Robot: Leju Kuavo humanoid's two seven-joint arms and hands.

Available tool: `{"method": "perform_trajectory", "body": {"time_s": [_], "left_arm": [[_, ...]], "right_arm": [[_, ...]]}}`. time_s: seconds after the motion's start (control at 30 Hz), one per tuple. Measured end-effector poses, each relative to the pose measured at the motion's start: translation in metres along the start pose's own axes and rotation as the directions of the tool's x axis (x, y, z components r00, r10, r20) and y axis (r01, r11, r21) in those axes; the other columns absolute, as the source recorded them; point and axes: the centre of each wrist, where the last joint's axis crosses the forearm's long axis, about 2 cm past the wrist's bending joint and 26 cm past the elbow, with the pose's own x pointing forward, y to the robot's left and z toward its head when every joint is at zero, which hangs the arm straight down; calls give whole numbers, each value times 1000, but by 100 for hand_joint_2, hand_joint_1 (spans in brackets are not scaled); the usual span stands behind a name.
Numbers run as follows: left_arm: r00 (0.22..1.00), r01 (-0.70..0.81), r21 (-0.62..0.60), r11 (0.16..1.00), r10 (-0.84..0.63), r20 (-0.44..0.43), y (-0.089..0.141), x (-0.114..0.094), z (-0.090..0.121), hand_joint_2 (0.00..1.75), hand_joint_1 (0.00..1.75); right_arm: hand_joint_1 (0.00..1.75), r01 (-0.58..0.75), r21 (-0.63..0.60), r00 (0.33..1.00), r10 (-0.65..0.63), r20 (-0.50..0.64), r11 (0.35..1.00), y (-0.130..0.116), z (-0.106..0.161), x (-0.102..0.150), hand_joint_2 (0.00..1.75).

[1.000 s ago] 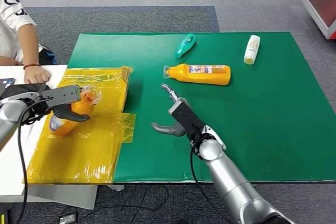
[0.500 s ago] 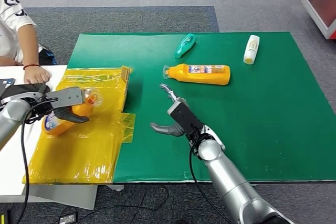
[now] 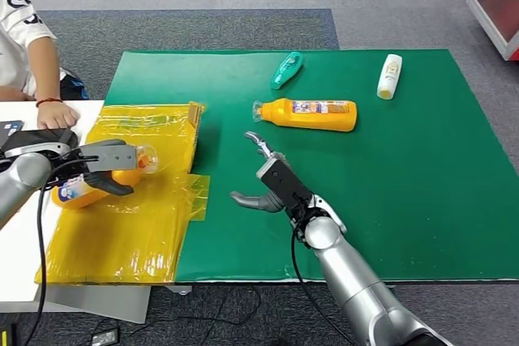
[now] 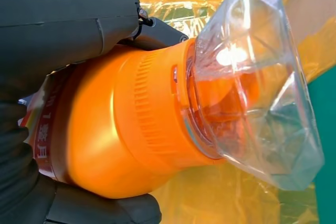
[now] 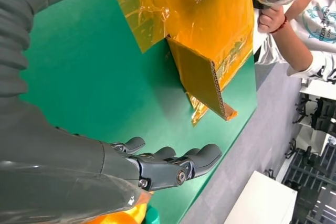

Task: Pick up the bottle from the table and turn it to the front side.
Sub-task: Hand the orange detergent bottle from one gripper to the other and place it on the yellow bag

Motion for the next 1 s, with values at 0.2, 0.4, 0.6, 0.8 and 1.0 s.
{"method": "perform_trajectory", "body": {"time_s": [0.2, 0.4, 0.6, 0.8, 1.0], "left_arm": [[1000, 24, 10, 1000, -24, -18, 3, 2, -1, 175, 175], [999, 47, 60, 997, -46, -12, 11, 10, -1, 175, 175], [998, 48, 78, 996, -51, 36, 22, 31, -12, 175, 175], [993, 53, 88, 995, -62, 101, 35, 55, -24, 175, 175], [983, 19, 88, 996, -34, 182, 35, 66, -32, 175, 175]], "right_arm": [[0, 1, -1, 1000, -1, -3, 1000, 1, 1, -1, 175], [0, 1, -1, 1000, -1, -7, 1000, 3, 2, -2, 175], [0, 3, 9, 1000, -3, -1, 1000, 8, 1, -1, 175], [0, 9, 23, 1000, -9, 5, 1000, 13, -1, 1, 175], [0, 13, 32, 1000, -13, 10, 999, 17, -3, 2, 175]]}}
